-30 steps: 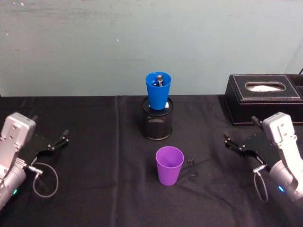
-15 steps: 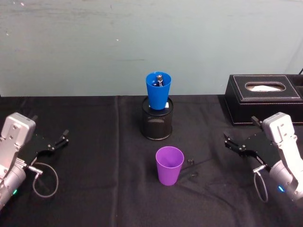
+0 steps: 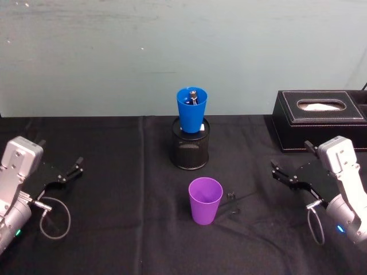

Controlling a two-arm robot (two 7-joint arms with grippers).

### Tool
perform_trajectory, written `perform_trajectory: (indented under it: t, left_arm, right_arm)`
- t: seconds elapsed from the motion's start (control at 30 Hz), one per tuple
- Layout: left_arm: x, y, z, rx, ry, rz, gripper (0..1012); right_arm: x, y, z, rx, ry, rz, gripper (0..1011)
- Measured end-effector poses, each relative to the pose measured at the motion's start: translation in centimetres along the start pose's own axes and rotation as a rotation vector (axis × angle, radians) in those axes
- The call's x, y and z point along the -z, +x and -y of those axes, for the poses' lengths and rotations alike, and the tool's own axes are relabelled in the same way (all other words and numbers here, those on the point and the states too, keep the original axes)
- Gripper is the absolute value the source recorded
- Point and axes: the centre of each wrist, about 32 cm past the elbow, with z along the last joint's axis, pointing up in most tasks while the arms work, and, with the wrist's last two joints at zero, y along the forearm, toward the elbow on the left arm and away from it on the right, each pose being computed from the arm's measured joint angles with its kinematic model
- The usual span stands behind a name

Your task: Pick up one cup with a gripper and tap it against the other cup.

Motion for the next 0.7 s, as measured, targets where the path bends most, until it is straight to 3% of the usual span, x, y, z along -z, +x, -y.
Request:
perform_trajectory:
  t: [0.7]
  left_arm:
    - [0.01,0.00,0.00,0.000,0.000,0.000,1000]
  right_arm:
    - [0.00,0.00,0.00,0.000,0.000,0.000,1003]
